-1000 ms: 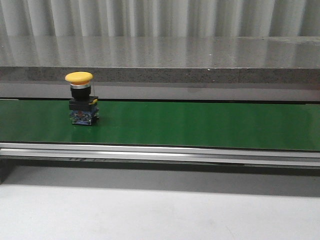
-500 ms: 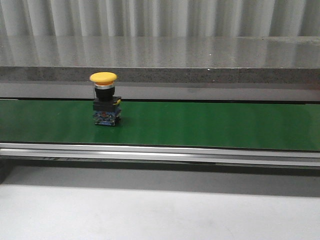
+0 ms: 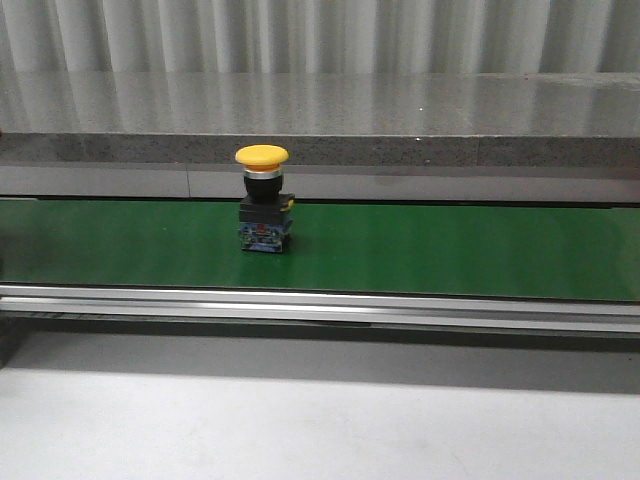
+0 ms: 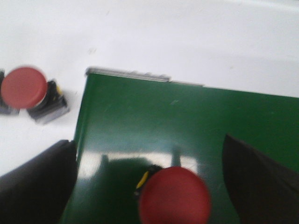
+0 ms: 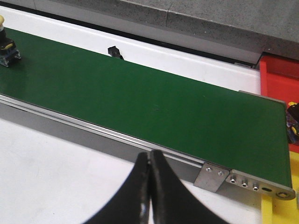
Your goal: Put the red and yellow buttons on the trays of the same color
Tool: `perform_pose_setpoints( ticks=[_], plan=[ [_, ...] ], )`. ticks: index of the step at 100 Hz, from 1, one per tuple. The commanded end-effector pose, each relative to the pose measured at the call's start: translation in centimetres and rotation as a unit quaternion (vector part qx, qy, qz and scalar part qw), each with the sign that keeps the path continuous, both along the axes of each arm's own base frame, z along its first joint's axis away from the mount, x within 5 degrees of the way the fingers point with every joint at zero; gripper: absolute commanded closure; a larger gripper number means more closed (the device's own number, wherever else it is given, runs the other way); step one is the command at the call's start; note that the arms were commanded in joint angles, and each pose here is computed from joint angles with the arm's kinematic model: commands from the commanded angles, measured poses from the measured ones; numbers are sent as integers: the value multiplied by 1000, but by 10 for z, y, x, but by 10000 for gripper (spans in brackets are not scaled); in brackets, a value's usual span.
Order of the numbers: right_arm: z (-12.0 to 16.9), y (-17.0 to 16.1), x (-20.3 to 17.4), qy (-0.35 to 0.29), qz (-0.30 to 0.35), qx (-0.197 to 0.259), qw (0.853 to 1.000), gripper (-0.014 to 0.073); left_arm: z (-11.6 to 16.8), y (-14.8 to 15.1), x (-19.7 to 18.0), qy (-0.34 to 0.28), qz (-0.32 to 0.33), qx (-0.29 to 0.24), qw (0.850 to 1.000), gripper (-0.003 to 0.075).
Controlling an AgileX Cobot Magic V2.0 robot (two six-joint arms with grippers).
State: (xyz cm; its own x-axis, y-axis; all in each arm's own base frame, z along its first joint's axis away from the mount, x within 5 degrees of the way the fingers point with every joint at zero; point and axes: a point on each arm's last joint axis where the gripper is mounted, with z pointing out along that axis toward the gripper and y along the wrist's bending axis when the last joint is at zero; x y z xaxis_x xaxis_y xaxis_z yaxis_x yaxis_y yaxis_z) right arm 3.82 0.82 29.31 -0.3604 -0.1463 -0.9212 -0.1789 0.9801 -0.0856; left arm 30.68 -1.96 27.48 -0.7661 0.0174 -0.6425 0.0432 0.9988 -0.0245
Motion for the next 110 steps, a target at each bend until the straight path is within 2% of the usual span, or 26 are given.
perform_pose_setpoints(
  ticks=[1,8,16,17,18,20,24,35,57,74,90,99,104,108,110],
  plan=[
    [14,0,2,-44,0,5,999,660,43,-14,-12,-111,-34,0,993,202],
    [14,0,2,-44,0,5,999,660,56,-20,-27,-149,-48,-5,988,333],
    [13,0,2,-43,0,5,999,660,66,-26,-49,-195,-61,-15,979,533],
    [13,0,2,-43,0,5,999,660,65,-27,-51,-196,-63,-15,978,591],
    [13,0,2,-43,0,5,999,660,67,-28,-55,-203,-66,-17,977,591],
    [13,0,2,-43,0,5,999,660,66,-29,-59,-210,-70,-19,975,668],
    [13,0,2,-44,0,5,999,660,67,-31,-71,-224,-77,-22,971,738],
    [13,0,2,-44,0,5,999,660,65,-34,-107,-258,-101,-33,960,741],
    [13,1,2,-40,2,11,999,660,41,-26,-161,-274,-118,-41,954,741],
    [19,2,12,-19,5,10,1000,660,28,-18,-188,-285,-117,-46,950,741],
    [37,11,35,23,44,15,999,648,23,-13,-204,-293,-117,-48,948,741],
    [46,20,55,63,67,13,996,551,24,-12,-207,-297,-117,-49,947,741],
    [52,25,68,82,79,9,993,445,24,-12,-207,-297,-116,-48,947,741],
    [54,31,80,100,90,5,991,302,24,-12,-207,-297,-116,-48,947,741],
    [54,33,86,111,93,3,990,257,24,-12,-206,-296,-116,-48,947,741]
  ],
)
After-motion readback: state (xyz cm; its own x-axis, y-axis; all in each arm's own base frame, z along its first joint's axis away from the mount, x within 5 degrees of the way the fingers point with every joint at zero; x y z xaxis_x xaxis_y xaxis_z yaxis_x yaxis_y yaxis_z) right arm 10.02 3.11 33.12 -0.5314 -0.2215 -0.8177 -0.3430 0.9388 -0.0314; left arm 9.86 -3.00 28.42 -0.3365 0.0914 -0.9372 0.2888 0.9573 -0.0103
